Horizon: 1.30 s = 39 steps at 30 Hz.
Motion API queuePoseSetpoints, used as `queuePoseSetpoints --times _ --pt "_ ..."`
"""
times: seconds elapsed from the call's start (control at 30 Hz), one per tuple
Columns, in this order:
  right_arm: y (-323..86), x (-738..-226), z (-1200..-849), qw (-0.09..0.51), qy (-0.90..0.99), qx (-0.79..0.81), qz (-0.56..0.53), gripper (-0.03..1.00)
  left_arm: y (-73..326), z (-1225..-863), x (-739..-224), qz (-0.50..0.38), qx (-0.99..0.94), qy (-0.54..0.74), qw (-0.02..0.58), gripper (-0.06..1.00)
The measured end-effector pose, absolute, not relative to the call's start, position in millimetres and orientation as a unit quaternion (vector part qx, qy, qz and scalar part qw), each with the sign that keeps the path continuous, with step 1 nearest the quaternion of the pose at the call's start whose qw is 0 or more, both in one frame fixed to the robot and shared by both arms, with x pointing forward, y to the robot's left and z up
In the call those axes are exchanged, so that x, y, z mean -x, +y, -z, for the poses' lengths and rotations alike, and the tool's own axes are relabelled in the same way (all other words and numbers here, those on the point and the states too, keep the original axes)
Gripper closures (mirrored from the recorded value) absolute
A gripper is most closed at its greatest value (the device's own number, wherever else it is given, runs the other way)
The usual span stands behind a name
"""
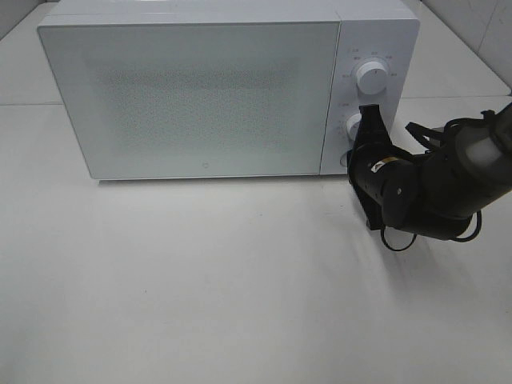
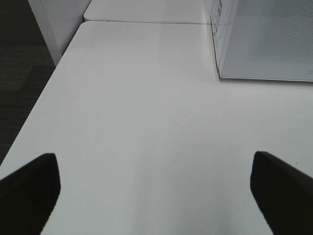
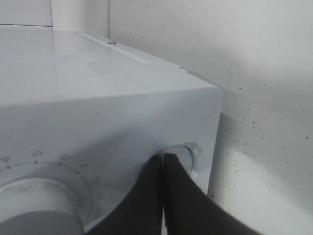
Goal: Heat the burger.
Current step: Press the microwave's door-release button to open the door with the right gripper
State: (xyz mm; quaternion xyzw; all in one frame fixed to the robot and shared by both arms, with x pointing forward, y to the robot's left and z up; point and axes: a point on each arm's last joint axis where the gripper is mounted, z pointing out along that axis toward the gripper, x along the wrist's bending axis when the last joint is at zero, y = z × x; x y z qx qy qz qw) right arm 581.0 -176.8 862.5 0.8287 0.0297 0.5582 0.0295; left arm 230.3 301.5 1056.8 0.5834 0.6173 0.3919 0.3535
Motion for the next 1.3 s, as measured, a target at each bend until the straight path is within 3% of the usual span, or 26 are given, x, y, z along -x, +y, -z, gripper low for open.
queuePoseSetpoints --times 1.3 --pt "-173 -591 -849 0.021 -0.005 -0.813 -0.582 0.97 302 -1057 -230 -0.392 -0.583 0.617 0.354 -0.03"
